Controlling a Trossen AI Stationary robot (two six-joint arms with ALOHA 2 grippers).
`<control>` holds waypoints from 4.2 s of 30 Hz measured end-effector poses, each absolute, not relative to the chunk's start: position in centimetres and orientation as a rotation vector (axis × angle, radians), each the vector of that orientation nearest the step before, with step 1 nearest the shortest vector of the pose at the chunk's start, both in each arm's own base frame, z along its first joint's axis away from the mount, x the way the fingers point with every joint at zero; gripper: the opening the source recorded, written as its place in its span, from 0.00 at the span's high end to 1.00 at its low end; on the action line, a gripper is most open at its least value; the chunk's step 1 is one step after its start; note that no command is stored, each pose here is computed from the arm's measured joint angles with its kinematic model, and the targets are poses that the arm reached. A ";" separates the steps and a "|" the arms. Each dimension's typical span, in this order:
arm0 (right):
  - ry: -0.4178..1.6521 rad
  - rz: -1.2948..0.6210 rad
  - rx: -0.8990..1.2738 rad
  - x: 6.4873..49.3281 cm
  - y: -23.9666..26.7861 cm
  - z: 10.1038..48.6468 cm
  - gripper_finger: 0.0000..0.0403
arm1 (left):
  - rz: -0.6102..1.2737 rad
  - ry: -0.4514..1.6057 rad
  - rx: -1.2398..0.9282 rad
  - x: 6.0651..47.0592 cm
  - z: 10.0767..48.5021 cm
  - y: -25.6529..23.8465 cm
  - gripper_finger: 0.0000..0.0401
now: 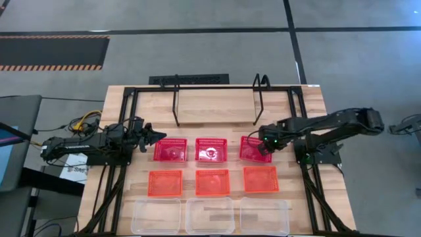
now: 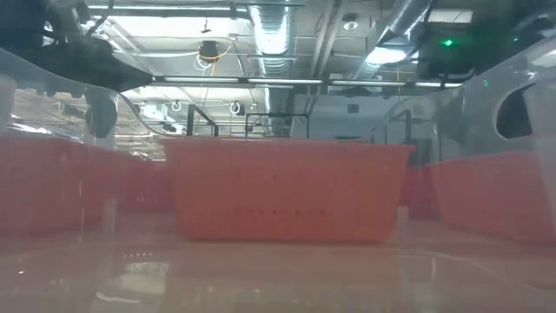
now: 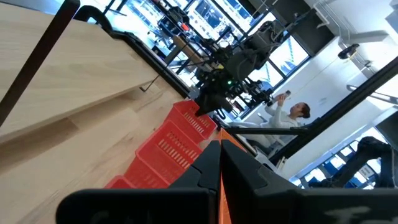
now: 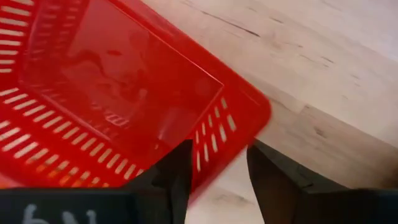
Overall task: Stack baskets on shelf by color
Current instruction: Put the right red bin on the shelf, then stack the right red bin on top of the red bin on the shelf
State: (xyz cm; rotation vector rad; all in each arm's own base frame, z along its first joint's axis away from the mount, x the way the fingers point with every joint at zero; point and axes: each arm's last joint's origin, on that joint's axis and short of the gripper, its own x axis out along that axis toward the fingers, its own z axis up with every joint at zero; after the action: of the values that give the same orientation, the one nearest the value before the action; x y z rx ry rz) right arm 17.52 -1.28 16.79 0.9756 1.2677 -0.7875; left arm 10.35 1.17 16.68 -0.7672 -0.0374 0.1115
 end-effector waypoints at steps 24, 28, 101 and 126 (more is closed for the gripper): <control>1.028 -0.609 0.633 21.8 -1.9 30.7 0.99 | 0.124 -0.006 -0.769 10.3 16.4 1.2 1.00; 0.914 -0.468 0.475 23.0 -2.2 36.0 0.99 | 0.120 0.002 -0.769 10.3 16.3 1.1 1.00; 1.507 -0.087 0.112 34.1 -30.4 23.4 0.78 | 0.094 0.041 -0.679 10.3 16.1 1.0 1.00; 1.263 0.094 -0.113 40.3 -11.4 33.0 0.77 | 0.094 0.041 -0.679 10.3 16.1 1.0 1.00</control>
State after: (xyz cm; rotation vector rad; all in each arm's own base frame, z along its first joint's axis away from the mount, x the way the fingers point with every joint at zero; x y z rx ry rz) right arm 40.31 -11.40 33.04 -0.1126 1.2634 0.0937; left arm 10.34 1.05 16.10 -0.6792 0.0406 0.0936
